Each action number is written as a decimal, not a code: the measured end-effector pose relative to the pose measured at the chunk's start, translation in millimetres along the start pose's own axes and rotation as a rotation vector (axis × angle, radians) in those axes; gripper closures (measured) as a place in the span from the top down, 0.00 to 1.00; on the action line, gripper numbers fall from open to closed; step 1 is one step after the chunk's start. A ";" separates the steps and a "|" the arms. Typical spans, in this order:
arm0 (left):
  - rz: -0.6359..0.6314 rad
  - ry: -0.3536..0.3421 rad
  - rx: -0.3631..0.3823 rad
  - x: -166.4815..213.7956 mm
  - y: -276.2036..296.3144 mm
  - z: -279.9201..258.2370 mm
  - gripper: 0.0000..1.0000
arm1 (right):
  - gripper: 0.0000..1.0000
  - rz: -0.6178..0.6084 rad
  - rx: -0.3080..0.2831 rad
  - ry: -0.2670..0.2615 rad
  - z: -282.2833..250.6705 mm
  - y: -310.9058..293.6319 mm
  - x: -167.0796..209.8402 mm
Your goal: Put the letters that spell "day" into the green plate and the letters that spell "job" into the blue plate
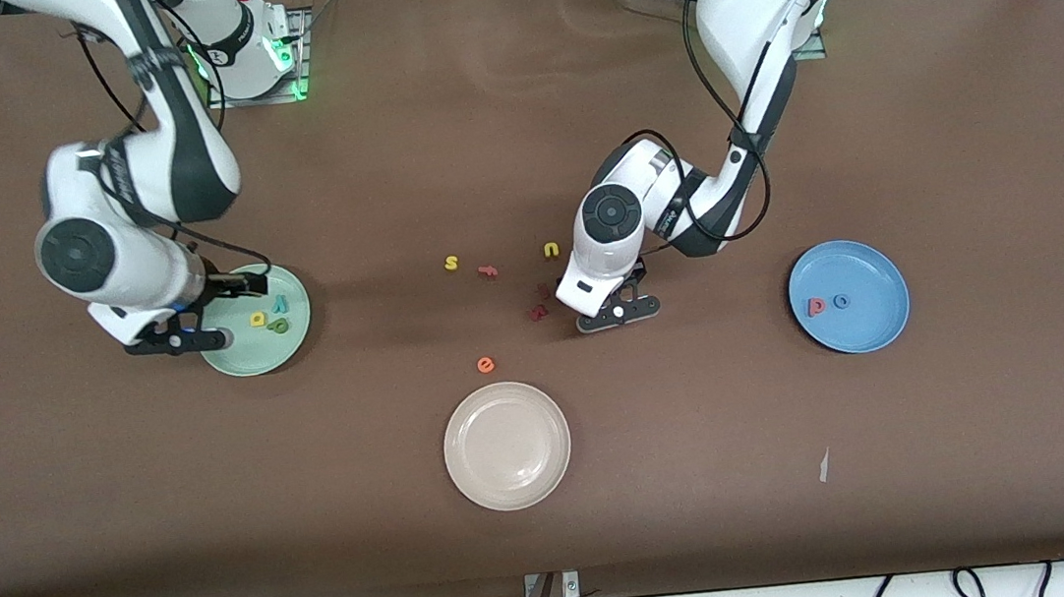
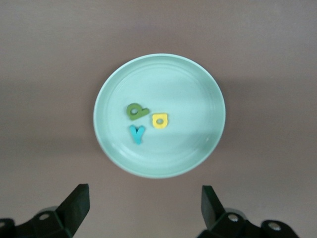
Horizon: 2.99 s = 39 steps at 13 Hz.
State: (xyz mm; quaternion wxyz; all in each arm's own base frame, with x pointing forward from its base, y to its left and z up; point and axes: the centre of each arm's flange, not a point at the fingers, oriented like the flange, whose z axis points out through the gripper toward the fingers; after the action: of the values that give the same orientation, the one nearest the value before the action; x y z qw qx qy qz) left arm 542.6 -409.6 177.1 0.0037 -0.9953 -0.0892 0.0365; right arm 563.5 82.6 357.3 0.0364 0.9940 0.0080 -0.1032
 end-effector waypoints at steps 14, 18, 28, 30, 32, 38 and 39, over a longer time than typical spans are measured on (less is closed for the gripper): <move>0.028 -0.022 0.046 65.7 -67.1 -34.2 0.11 | 1.00 -0.038 0.030 0.126 -174.6 58.4 -27.1; 0.144 -0.098 0.075 120.6 -167.3 -58.1 0.11 | 1.00 -0.025 0.032 0.162 -194.6 65.1 -25.4; 0.579 -0.230 -0.005 177.2 -369.5 -57.6 0.25 | 1.00 0.027 0.089 0.191 -229.3 113.5 -70.1; 0.598 -0.229 -0.009 179.3 -374.2 -60.9 0.47 | 1.00 0.012 0.085 0.191 -234.1 104.3 -79.7; 0.589 -0.214 -0.003 185.6 -378.9 -82.6 0.70 | 1.00 0.010 0.085 0.187 -232.2 102.7 -79.3; 0.508 -0.293 0.017 189.6 -419.2 -203.0 1.00 | 1.00 0.022 0.086 0.180 -227.4 109.1 -76.4; 0.491 -0.286 0.023 189.2 -425.8 -219.1 1.00 | 1.00 0.023 0.087 0.180 -226.9 109.9 -76.0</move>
State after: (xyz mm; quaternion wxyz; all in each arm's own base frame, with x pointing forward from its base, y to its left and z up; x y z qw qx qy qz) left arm 668.9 42.8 387.8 -0.0065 -0.9718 0.1554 0.1774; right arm 538.2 -10.8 602.1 -0.0062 0.9999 -0.0049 -0.0135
